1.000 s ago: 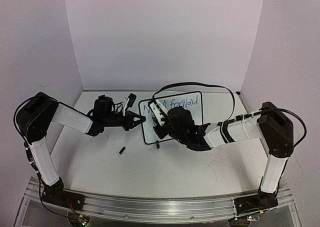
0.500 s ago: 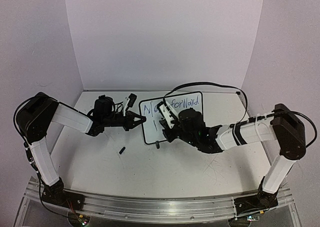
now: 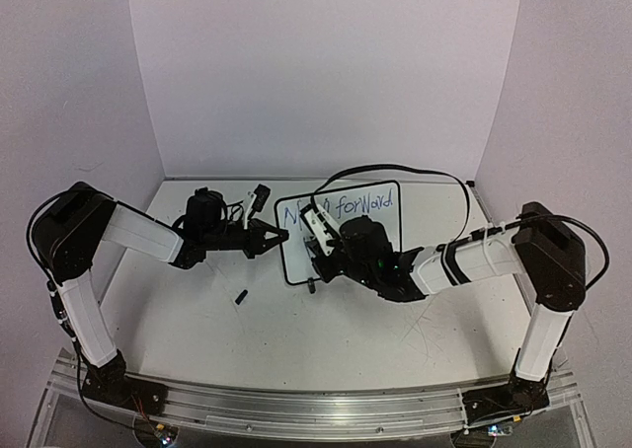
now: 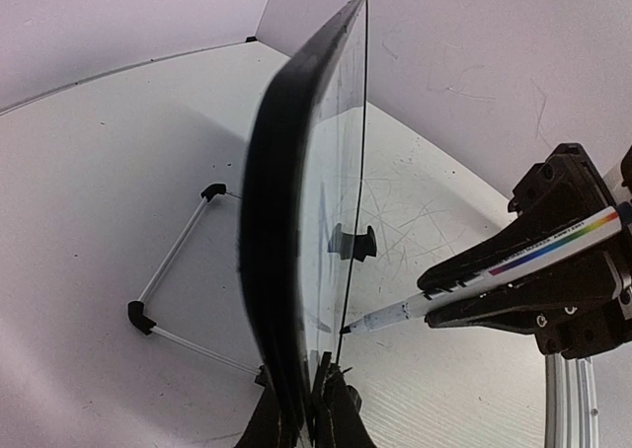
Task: Write a sentence on the whiteboard
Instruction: Write on the whiteboard with the whiteboard marker without the cap.
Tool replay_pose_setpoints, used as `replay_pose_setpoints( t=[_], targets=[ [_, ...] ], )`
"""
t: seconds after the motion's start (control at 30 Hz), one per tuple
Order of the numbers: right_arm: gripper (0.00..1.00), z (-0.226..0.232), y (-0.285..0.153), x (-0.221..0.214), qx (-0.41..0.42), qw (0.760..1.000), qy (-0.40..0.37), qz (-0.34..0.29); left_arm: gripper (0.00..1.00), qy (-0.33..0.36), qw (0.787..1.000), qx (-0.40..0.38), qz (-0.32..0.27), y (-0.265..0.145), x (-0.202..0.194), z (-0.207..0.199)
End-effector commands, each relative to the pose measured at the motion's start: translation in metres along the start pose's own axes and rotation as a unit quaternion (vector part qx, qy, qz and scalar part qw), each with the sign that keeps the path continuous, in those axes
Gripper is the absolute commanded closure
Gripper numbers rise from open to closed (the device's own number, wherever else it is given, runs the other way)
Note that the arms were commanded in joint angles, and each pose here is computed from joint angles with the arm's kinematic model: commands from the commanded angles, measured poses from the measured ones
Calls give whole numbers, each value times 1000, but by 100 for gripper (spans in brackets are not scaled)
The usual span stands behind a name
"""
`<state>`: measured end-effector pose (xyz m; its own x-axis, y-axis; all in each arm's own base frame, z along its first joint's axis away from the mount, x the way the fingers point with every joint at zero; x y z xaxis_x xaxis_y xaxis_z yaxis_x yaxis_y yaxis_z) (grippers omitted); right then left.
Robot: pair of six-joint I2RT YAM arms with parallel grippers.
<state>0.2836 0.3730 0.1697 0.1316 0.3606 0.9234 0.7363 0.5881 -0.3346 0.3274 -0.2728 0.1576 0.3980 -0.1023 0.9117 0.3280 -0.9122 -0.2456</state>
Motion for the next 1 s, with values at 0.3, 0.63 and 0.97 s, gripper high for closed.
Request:
replay_pose_setpoints(
  t=[0.3, 0.63, 0.97],
  targets=[
    [100, -16, 10, 16, -64, 998, 19, -19, 100, 22, 995, 96, 11, -8, -5, 24],
    [100, -23, 0, 4, -93, 995, 26, -3, 100, 23, 995, 95, 10, -7, -4, 23],
    [100, -18, -1, -14, -74, 997, 33, 18, 100, 23, 995, 95, 11, -7, -4, 23]
  ],
)
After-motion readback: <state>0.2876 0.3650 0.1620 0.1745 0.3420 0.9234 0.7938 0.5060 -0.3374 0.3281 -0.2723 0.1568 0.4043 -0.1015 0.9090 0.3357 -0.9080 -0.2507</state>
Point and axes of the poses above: each gripper's point midway between its finger pads, its own y axis out along the fingers, its own z axis along the line the jaws close on, x = y × z, the point moved 7 cm from there along -y, back along the fingers, and after that the axes turned 1 degree about y, right-handed, at the moved point
